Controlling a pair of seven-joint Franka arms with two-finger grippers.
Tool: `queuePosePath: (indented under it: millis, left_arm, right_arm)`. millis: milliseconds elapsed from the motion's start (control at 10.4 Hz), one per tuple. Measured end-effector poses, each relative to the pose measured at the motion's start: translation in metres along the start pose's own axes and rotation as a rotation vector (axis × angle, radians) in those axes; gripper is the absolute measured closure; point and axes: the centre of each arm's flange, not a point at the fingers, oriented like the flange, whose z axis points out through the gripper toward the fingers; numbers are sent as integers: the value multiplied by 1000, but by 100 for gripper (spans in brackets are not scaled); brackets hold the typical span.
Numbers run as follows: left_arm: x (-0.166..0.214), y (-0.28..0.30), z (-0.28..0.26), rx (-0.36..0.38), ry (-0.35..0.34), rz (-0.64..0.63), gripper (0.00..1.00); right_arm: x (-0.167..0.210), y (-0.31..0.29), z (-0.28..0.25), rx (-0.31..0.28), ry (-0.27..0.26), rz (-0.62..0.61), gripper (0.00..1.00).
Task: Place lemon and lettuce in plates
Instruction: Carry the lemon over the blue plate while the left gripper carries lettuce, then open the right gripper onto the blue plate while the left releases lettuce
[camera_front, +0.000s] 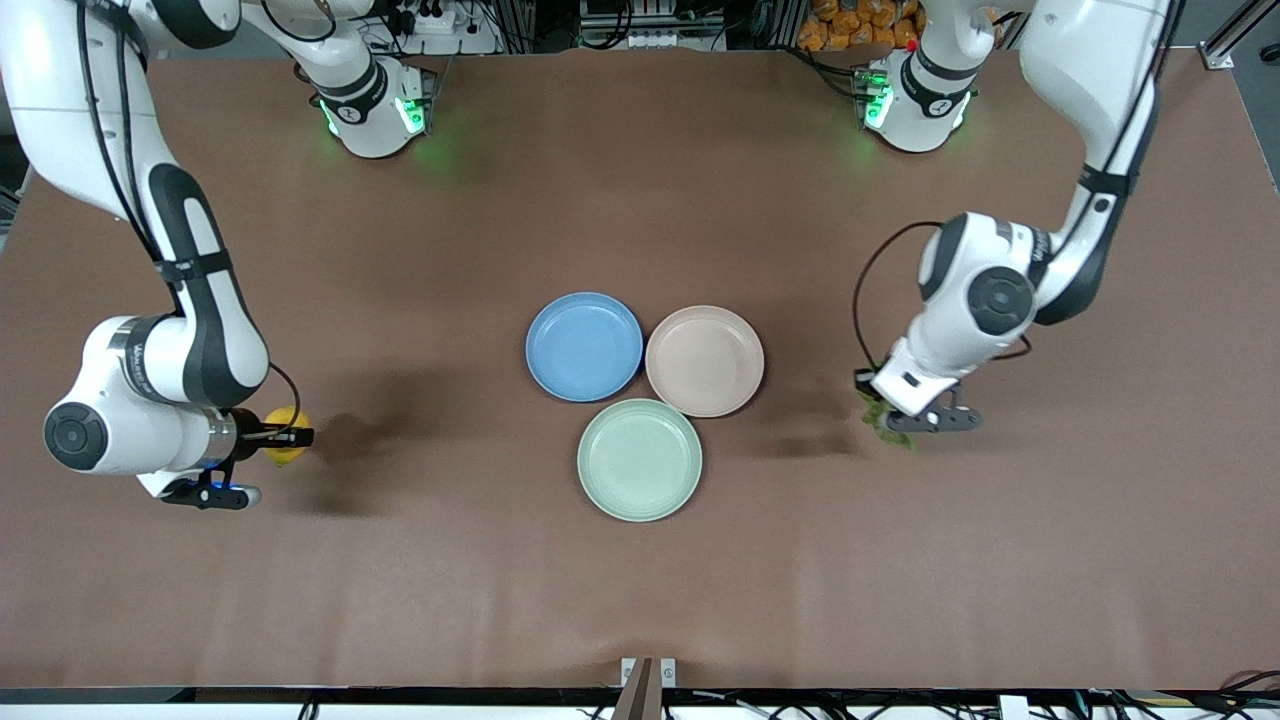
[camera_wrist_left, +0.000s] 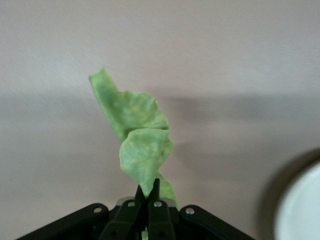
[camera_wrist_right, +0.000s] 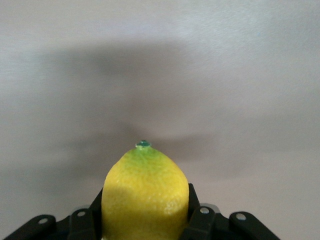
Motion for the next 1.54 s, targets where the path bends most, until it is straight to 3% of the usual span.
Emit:
queuePosePath:
  millis: [289, 675, 1158, 1351, 1544]
  left_arm:
    - [-21, 76, -32, 11, -9, -96, 98]
    - [-52, 137, -38, 4, 0, -166, 98]
    - [-89, 197, 8, 40, -52, -217, 98]
    - [-94, 219, 34, 51, -73, -246, 97]
    - [-86, 223, 49, 55, -82, -257, 73]
  right_arm:
    - [-18, -79, -5, -17, -19, 93, 39]
    - [-46, -167, 8, -23, -49, 201, 39]
    - [-114, -296, 36, -70, -61, 370, 39]
    - [-141, -340, 45, -65, -34, 435, 39]
    - [-163, -368, 56, -60, -15, 491, 39]
